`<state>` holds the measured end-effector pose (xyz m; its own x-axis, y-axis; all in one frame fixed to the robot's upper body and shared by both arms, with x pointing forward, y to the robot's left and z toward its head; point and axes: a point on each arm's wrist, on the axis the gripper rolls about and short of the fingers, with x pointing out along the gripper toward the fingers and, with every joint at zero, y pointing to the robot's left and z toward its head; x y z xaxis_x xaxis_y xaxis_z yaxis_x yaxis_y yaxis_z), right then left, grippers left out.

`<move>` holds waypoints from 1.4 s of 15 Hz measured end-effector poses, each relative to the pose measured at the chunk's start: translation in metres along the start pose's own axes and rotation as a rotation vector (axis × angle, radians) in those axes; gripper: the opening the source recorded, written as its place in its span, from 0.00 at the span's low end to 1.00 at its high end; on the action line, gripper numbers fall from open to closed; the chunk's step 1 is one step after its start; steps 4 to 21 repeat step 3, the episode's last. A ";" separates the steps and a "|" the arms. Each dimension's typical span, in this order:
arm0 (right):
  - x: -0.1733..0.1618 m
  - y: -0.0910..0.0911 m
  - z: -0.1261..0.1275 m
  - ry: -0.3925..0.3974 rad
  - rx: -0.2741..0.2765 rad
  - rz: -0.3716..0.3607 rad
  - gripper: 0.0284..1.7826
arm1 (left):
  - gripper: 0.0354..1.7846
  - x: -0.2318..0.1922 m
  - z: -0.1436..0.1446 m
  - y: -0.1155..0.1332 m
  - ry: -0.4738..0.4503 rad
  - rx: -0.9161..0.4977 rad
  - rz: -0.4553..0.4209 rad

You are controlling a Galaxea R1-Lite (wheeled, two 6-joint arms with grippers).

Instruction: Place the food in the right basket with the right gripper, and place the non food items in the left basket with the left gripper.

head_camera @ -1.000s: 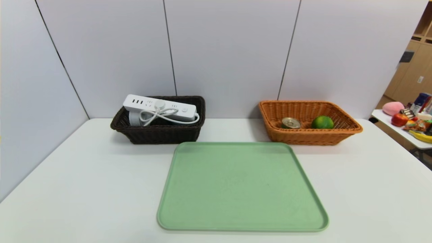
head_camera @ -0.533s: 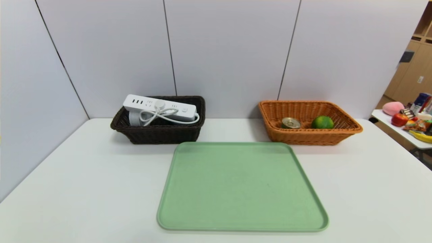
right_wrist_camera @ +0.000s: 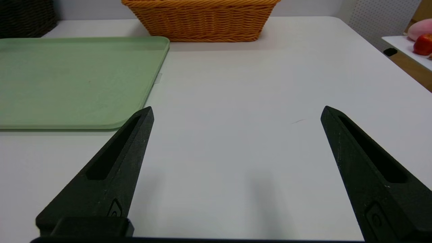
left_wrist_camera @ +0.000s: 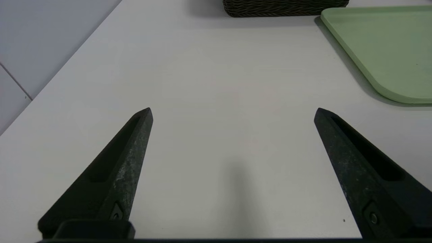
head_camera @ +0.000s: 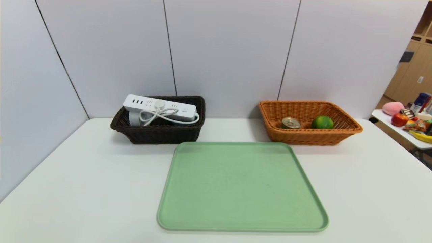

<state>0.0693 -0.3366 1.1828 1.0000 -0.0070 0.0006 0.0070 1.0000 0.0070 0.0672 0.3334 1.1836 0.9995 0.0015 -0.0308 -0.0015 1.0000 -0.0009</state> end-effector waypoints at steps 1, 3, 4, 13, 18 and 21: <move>0.000 0.000 0.000 0.000 0.000 0.000 0.96 | 0.94 0.000 0.000 0.000 0.000 0.000 0.000; 0.000 0.000 0.000 -0.002 -0.004 0.001 0.96 | 0.94 0.000 0.000 0.000 0.000 0.000 0.001; 0.000 0.000 0.000 -0.002 -0.004 0.001 0.96 | 0.94 0.000 0.000 0.000 0.000 0.000 0.001; 0.000 0.000 0.000 -0.002 -0.004 0.001 0.96 | 0.94 0.000 0.000 0.000 0.000 0.000 0.001; 0.000 0.000 0.000 -0.002 -0.004 0.001 0.96 | 0.94 0.000 0.000 0.000 0.000 0.000 0.001; 0.000 0.000 0.000 -0.002 -0.004 0.001 0.96 | 0.94 0.000 0.000 0.000 0.000 0.000 0.001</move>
